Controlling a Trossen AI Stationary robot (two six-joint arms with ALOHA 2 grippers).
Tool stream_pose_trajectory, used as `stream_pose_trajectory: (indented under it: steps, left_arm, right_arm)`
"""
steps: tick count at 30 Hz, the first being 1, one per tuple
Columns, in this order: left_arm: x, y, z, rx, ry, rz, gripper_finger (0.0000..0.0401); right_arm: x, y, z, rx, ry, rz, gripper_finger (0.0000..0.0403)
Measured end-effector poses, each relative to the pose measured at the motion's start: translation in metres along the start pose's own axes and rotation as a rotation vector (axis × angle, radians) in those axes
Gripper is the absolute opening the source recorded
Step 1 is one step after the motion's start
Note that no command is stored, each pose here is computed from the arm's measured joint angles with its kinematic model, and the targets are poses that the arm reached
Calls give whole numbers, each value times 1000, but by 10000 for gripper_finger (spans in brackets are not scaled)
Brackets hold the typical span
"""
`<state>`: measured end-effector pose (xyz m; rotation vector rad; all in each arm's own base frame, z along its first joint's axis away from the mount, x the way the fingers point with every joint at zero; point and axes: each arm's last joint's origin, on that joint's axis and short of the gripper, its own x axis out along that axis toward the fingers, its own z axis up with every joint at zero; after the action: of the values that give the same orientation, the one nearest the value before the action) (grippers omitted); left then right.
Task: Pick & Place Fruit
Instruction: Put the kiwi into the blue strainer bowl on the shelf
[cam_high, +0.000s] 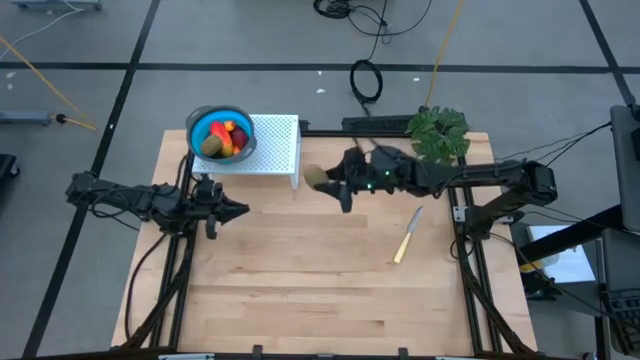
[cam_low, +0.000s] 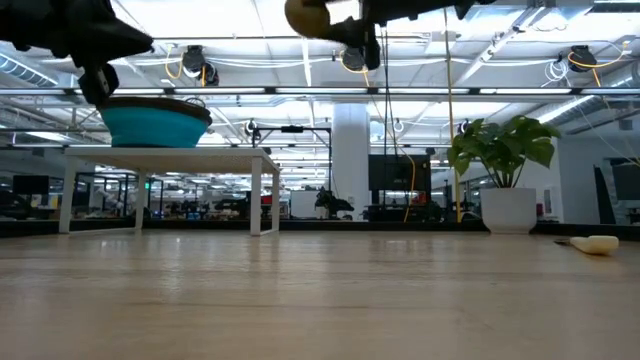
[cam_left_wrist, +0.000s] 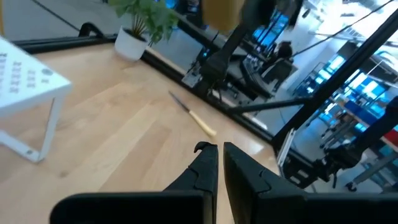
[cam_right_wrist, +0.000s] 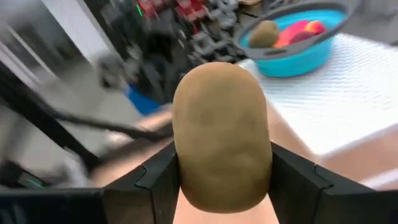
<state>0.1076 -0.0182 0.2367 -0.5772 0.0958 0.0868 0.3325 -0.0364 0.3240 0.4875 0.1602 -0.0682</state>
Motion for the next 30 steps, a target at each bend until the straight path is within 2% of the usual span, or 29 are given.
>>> stream_pose_trajectory:
  steps: [6,10,14,21,30]
  left_arm:
    - [15,-8,4,30,-61,-20,24]
    - [30,-15,5,65,-104,-45,24]
    - [46,-20,4,90,-139,-64,24]
    - [68,-22,-4,77,-156,-66,24]
    - [92,-32,-1,82,-174,-45,25]
  right_arm:
    - [0,9,-18,-400,90,-141,194]
    - [0,17,-26,-604,119,-205,193]
    - [1,25,-33,-764,152,-216,195]
    - [0,35,-40,-965,183,-165,198]
    - [0,36,-43,-1075,224,-151,198]
